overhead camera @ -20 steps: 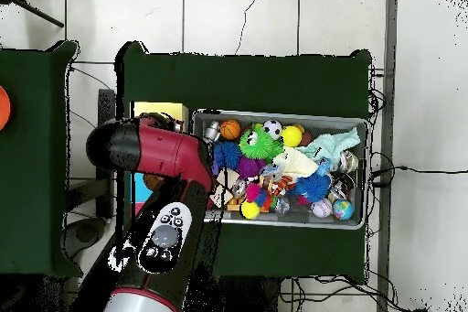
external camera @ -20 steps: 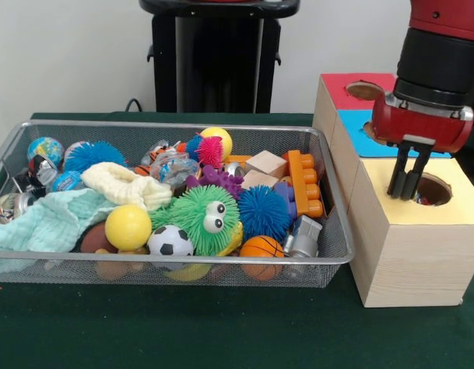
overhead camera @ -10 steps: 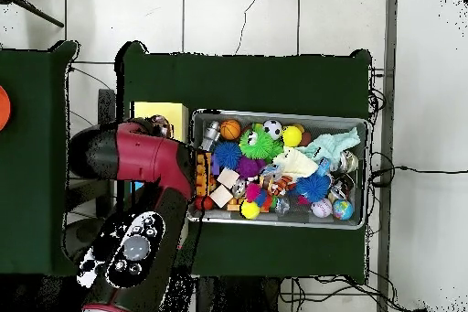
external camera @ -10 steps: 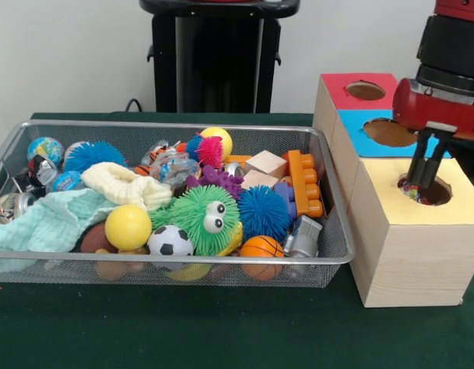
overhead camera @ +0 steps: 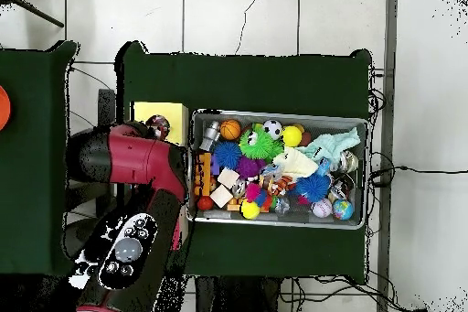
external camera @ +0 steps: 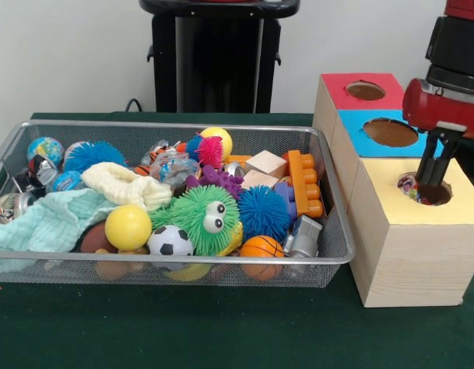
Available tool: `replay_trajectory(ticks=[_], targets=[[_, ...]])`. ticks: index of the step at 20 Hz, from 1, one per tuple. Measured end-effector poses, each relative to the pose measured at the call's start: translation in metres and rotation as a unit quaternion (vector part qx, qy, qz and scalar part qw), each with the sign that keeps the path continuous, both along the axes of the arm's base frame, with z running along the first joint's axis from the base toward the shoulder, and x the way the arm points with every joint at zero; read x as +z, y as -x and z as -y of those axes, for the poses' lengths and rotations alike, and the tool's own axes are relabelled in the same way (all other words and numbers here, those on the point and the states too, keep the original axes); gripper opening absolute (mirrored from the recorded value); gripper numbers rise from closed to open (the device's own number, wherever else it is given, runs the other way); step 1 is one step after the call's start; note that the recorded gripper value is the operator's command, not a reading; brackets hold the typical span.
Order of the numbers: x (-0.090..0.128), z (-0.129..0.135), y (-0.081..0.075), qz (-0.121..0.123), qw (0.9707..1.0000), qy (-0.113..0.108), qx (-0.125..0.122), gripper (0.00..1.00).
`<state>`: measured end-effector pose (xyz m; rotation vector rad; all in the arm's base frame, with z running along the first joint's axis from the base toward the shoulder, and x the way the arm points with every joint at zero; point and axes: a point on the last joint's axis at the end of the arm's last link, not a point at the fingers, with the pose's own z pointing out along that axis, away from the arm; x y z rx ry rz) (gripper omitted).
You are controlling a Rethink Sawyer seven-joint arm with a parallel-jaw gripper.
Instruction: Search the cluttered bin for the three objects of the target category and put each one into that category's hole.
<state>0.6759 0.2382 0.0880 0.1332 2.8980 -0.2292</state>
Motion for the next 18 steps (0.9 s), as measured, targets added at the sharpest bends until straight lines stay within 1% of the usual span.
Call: replay_trajectory(ticks=[11, 15, 18], targets=[[-0.012, 0.002, 0.008, -0.006, 1.0, 0.002, -0.001, 0.0], [-0.024, 0.003, 0.01, -0.009, 0.9999, 0.005, -0.001, 0.0], [-0.035, 0.003, 0.014, -0.016, 0.9998, 0.007, 0.0, 0.0]])
